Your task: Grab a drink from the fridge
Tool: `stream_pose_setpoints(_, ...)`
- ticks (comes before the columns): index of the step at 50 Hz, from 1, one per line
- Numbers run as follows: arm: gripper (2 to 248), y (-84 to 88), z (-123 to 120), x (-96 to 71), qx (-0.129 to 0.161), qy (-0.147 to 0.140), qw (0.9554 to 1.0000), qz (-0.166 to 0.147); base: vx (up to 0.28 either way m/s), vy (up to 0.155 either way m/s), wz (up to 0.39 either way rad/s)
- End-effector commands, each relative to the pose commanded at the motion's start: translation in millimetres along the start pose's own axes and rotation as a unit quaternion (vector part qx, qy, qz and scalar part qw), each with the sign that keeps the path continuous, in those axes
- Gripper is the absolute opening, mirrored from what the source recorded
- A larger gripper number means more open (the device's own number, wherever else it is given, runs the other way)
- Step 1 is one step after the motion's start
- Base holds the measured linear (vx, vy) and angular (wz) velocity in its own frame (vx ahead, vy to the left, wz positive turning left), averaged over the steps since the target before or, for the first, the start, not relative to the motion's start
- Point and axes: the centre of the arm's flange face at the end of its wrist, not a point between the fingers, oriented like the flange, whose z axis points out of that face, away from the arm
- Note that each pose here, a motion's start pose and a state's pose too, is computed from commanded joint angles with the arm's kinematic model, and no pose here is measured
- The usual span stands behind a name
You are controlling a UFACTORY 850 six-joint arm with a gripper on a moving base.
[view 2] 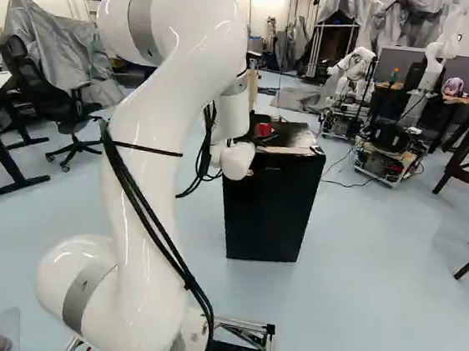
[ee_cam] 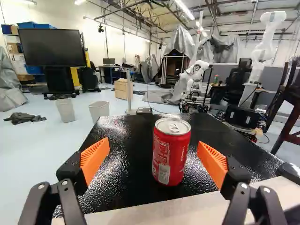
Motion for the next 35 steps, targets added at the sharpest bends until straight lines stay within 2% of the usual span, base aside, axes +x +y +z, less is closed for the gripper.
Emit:
stream_pose_setpoints(24, 247, 11.4, 7, -1.8, -0.009, 0.003, 1.0000, 0.000, 0.000, 0.000, 0.000)
stream_pose_setpoints(25, 224, 11.5, 7, -1.8, -0.009, 0.003, 1.0000, 0.000, 0.000, 0.000, 0.000)
stream_pose_setpoints(29, 224, 11.7, 7, -1.8, -0.009, 0.003, 1.0000, 0.000, 0.000, 0.000, 0.000)
stream_pose_setpoints(30, 186, 11.7, 7, -1.8, -0.009, 0.003, 1.0000, 0.000, 0.000, 0.000, 0.000)
stream_pose_setpoints(34, 186, 11.7, 7, -1.8, -0.009, 0.003, 1.0000, 0.000, 0.000, 0.000, 0.000)
stream_pose_setpoints(35, 148, 11.7, 7, -1.8, -0.009, 0.003, 1.0000, 0.000, 0.000, 0.000, 0.000)
